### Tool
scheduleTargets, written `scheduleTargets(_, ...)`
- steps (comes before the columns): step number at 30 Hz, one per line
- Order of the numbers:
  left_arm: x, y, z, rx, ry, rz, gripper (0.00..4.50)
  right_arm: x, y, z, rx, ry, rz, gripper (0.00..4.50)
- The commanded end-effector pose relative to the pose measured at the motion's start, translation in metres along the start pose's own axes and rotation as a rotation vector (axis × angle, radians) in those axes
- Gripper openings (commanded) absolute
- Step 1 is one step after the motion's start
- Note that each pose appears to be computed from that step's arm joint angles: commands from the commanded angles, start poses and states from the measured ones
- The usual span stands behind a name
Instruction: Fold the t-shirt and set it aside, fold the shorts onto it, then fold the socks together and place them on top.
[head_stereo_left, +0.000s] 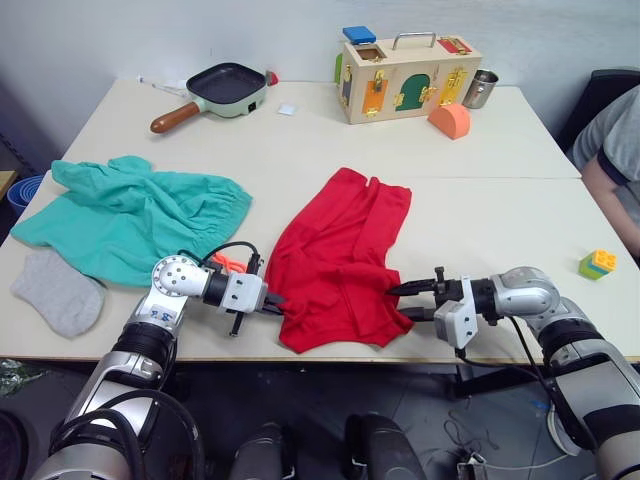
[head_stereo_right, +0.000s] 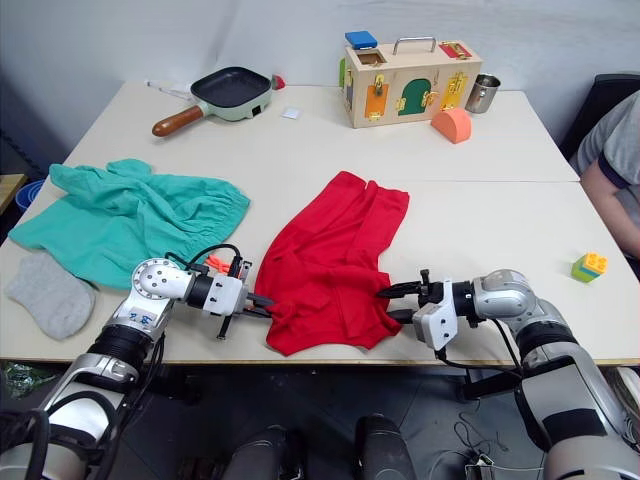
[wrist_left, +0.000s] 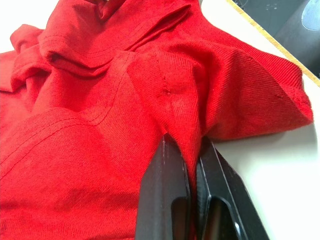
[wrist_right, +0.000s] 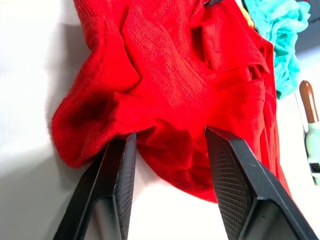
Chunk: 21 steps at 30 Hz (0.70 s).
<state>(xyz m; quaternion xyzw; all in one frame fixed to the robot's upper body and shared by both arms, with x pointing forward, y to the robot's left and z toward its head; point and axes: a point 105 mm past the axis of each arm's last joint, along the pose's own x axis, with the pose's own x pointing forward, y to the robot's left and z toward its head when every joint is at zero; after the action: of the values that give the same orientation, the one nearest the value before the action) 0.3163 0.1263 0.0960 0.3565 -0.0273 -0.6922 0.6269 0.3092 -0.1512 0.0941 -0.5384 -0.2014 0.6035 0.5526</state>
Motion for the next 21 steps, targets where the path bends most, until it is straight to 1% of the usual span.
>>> scheduleTargets(1, -0.001, -0.003, 0.001, 0.007, -0.008, -0.001, 0.00, 0.007, 0.016, 0.002, 0.029, -0.013, 0.070, 0.51)
scheduleTargets(2, -0.001, -0.004, 0.001, 0.007, -0.007, -0.001, 0.00, 0.006, 0.015, 0.003, 0.027, -0.017, 0.071, 0.18)
scheduleTargets(3, -0.002, -0.004, 0.001, 0.007, -0.007, 0.000, 0.00, 0.006, 0.015, 0.003, 0.023, -0.020, 0.071, 0.04)
scheduleTargets(8, -0.004, -0.003, 0.005, 0.014, -0.022, 0.008, 0.00, 0.003, 0.009, 0.008, 0.002, -0.037, 0.051, 0.04)
scheduleTargets(11, -0.015, -0.006, 0.020, -0.003, -0.090, 0.020, 0.00, -0.009, 0.002, 0.014, 0.005, -0.048, 0.030, 0.04)
scheduleTargets(13, -0.025, -0.012, 0.032, -0.023, -0.128, 0.004, 0.00, -0.021, -0.001, 0.019, 0.046, -0.053, 0.029, 0.04)
scheduleTargets(16, -0.035, -0.026, 0.046, -0.066, -0.158, -0.035, 0.00, -0.041, 0.002, 0.028, 0.126, -0.064, 0.049, 0.04)
scheduleTargets(19, -0.038, -0.046, 0.056, -0.070, -0.147, -0.102, 0.00, -0.060, 0.008, 0.036, 0.223, -0.065, 0.078, 0.04)
scheduleTargets(21, -0.038, -0.054, 0.061, -0.071, -0.146, -0.119, 0.00, -0.071, 0.015, 0.040, 0.299, -0.063, 0.107, 0.04)
